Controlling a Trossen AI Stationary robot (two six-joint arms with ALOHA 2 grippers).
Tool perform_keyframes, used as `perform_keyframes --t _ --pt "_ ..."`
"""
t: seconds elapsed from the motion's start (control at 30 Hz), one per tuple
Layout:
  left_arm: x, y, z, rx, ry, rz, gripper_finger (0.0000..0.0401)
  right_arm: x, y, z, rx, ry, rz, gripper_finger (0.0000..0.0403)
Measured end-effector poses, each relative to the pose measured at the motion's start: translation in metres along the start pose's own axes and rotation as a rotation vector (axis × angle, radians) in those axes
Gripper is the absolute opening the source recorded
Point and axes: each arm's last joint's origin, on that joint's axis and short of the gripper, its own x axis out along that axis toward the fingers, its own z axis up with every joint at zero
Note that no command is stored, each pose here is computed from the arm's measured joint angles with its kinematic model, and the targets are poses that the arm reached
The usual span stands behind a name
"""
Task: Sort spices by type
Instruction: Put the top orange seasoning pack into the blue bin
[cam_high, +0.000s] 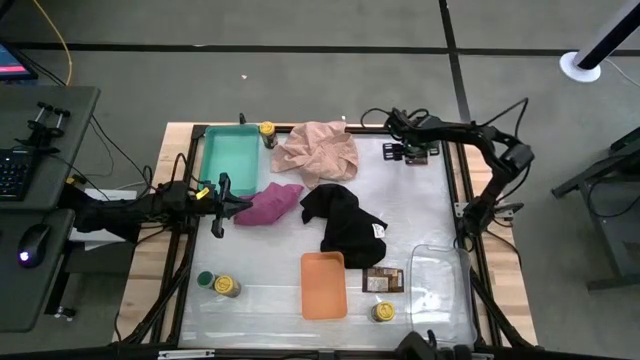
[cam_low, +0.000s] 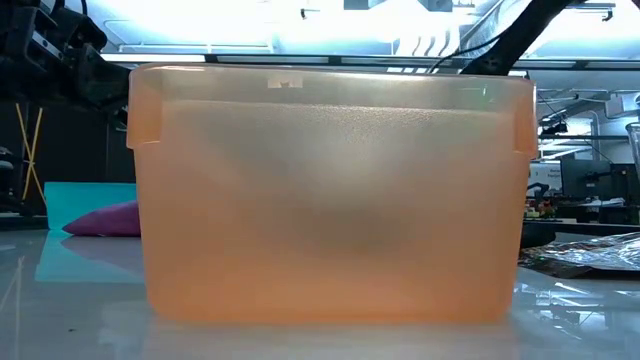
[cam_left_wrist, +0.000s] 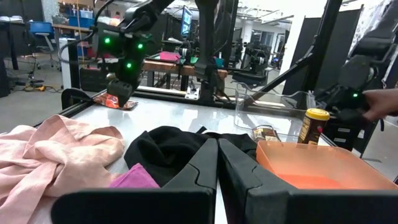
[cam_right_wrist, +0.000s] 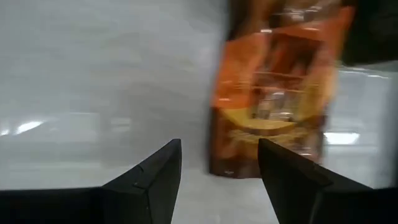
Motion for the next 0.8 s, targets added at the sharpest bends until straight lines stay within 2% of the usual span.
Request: perform_keyframes --t 0.4,0.5,0.6,0.77,0.8 --pt "0.000 0.000 0.000 0.000 0.000 0.000 0.0001 0.020 -0.019 -0.002 0.059 0.075 0.048 0.0205" --pt "0.000 0.000 0.000 0.000 0.000 0.000 0.0001 0.022 -0.019 -0.002 0.037 0.071 0.069 0.0191" --pt "0.000 0.000 0.000 0.000 0.000 0.000 0.0001 0.022 -0.019 -0.002 0.013 0.079 0.082 0.0149" --pt "0.000 0.000 0.000 0.000 0.000 0.000 0.0001 0.022 -0.017 -0.003 -0.039 0.098 0.126 0.0031" --pt "0.000 0.000 0.000 0.000 0.000 0.000 0.0001 0.022 -0.017 -0.003 -0.045 0.102 0.132 0.0017"
